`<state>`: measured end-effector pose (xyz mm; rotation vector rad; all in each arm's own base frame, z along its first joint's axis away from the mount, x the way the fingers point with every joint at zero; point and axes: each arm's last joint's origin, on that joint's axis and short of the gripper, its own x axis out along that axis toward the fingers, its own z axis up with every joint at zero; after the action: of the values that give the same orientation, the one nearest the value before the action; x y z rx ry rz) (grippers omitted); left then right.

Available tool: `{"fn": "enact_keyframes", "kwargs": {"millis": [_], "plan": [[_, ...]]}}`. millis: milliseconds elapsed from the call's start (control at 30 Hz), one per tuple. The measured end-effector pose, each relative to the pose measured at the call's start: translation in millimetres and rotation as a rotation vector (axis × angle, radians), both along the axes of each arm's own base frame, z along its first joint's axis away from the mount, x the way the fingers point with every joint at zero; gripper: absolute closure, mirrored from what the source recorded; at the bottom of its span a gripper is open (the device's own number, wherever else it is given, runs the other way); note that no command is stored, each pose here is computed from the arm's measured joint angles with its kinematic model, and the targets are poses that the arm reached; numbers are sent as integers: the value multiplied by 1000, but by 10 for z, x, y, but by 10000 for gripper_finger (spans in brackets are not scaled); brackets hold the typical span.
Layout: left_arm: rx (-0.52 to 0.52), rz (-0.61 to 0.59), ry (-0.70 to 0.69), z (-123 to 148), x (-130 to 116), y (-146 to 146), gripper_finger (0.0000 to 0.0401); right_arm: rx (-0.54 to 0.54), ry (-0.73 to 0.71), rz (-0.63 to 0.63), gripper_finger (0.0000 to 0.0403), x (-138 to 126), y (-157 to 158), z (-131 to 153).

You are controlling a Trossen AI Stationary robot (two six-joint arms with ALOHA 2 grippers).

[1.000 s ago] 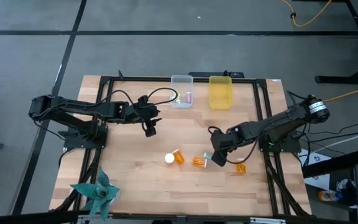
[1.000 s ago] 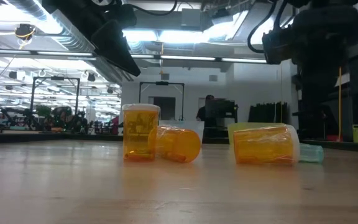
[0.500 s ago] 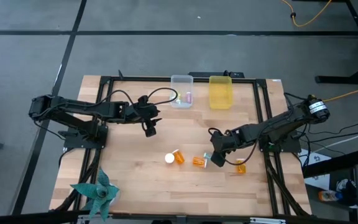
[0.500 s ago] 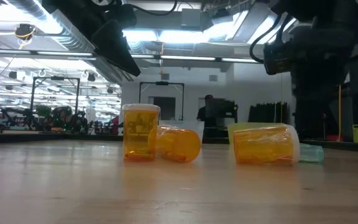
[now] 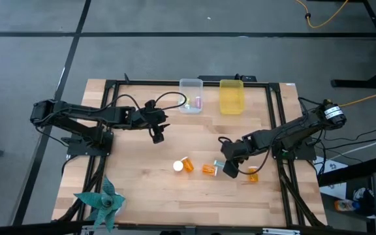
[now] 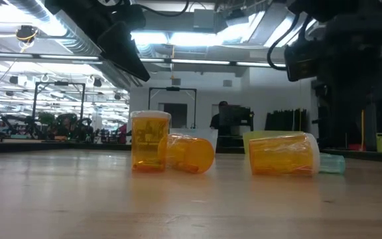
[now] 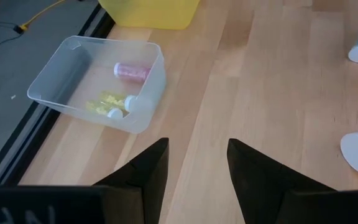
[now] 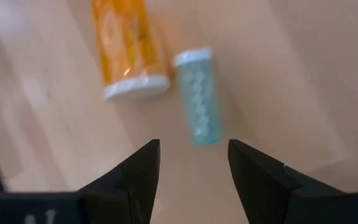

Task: Pick and place medicine bottles into bin by pill shape (circle, oval)
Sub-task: Put the small blue pill bottle into the transparent bin

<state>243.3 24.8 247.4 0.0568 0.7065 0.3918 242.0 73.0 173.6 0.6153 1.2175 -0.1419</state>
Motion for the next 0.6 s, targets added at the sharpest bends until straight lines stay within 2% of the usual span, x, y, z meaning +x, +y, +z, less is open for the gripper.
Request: {"fn": "enact_keyframes", "kwargs": {"millis": [133,300,600], "plan": [[0,0,0,0,0,0,244,85,33,-17,211,-8,25,3],[1,0,1,0,0,0,244,114,74,-98,211,0,47,-40],[1,0,1,0,-1,0,244,124,102,-118,232,106,157,-254]]}}
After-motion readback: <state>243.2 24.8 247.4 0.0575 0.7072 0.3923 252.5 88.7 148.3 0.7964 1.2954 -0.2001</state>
